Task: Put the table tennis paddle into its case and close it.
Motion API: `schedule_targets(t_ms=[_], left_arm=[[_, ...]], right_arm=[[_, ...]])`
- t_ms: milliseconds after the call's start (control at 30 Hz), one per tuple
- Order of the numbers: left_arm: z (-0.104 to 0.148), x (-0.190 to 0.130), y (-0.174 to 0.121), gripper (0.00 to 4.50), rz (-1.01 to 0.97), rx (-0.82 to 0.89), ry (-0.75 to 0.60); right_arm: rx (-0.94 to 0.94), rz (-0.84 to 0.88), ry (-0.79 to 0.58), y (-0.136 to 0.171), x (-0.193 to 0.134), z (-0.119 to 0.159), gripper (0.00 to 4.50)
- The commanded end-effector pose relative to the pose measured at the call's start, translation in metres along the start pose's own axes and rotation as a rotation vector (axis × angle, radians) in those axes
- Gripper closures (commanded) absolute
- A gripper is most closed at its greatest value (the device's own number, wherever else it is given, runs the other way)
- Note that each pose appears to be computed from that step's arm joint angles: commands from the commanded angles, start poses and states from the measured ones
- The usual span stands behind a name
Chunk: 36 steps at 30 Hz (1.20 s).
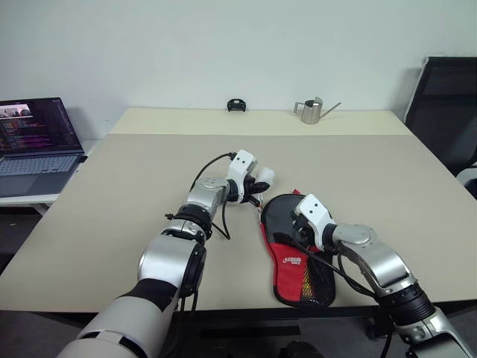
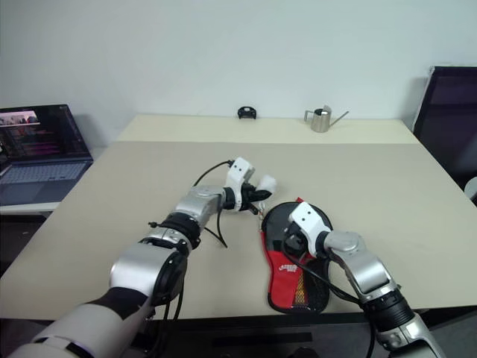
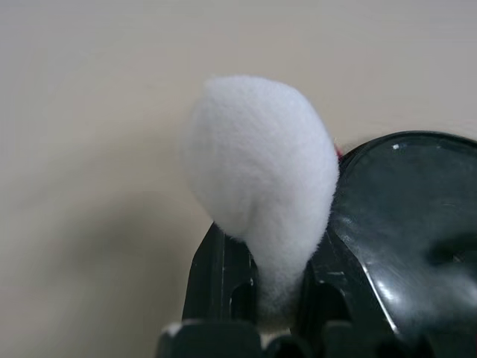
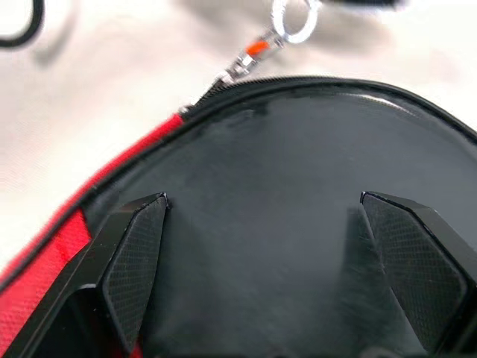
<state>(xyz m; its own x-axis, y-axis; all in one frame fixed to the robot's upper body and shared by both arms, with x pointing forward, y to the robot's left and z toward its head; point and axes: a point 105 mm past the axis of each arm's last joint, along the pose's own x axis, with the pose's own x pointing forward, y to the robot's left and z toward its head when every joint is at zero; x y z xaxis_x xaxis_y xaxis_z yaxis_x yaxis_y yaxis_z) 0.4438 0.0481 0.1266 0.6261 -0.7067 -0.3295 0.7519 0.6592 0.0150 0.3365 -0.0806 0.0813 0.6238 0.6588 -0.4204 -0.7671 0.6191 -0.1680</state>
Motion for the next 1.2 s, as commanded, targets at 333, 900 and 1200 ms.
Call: schedule_targets(t_ms=[333,900,1200], left_arm=[[0.019,0.000,0.005,4.28,0.049,0.111,0.007],[0.030,0.024,-0.007,4.28,0.216,0.229,-0.001],[0.054,0.033,-0.018,4.28,0.286,0.293,-0.057]], right_arm=[[0.186,0.063,0.239,0.019,0.003,-0.072,0.00],[0.222,0.013,0.291,0.037,-0.012,-0.085,0.00],[0.266,-0.038,0.306,0.045,-0.028,-0.088,0.00]])
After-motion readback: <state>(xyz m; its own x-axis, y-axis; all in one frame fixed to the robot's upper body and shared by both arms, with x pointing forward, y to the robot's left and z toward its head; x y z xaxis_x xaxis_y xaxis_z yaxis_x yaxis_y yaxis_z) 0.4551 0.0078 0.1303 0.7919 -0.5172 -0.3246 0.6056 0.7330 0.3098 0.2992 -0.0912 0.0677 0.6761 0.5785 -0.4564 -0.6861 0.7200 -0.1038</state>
